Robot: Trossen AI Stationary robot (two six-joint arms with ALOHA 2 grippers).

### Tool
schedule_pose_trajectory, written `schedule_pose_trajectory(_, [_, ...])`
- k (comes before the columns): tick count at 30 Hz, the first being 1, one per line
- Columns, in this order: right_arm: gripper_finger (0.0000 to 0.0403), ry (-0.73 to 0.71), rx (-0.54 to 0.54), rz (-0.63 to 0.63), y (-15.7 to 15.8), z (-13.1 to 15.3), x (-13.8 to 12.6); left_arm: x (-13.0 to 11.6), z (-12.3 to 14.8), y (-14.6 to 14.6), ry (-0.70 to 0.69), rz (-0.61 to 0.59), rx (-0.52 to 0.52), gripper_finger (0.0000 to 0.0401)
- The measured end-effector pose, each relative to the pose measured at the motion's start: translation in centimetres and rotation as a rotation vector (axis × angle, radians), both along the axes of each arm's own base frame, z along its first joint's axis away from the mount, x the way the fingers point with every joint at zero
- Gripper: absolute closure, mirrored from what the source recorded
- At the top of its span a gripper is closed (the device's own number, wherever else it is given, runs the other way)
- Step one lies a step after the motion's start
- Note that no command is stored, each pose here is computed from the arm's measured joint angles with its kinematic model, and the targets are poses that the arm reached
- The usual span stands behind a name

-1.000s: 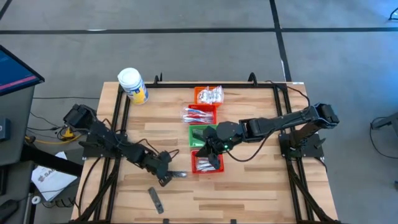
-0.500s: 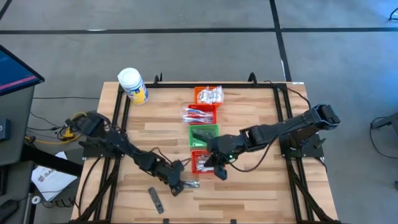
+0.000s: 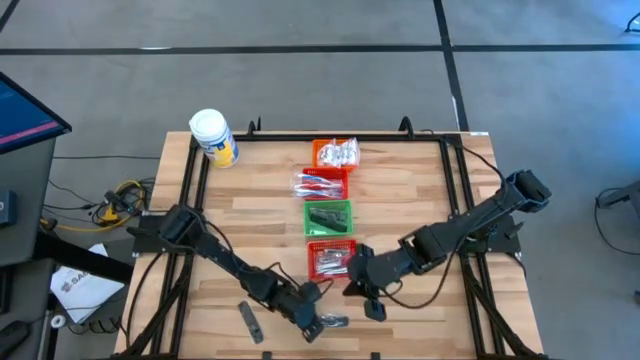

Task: Pick & Place Travel size toiletries
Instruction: Put the black comb into the green basket

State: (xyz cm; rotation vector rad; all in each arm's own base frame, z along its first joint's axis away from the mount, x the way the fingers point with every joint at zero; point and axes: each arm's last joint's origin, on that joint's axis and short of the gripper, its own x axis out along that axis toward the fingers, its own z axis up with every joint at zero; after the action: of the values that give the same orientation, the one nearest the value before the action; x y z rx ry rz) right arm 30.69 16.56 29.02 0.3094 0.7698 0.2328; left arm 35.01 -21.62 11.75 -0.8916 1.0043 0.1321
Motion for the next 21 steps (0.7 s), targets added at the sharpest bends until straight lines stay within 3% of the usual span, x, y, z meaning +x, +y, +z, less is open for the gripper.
schedule_pose_trajectory(5, [0.0403,0.015,-0.017,0.03,1.6,-1.3,-1.8,1.0,0.3,0.3,-0.025,0.065,0.019,0.04])
schedule_pose_trajectory(12, [0.0403,-0.093,0.142,0.003,2.0,-3.8,-5.0,2.4,1.7,0.4,-0.094,0.088,0.029,0.04])
schedule_pose_trajectory(16, [0.0403,-0.151,0.173,-0.021,1.7,-5.0,-6.6,2.9,3.5,-0.9,-0.163,0.075,0.033,0.04])
schedule_pose_trajectory(21, [0.0403,-0.137,0.175,-0.023,1.9,-6.9,-7.4,2.0,4.1,-2.1,-0.078,0.038,0.092,0.0401])
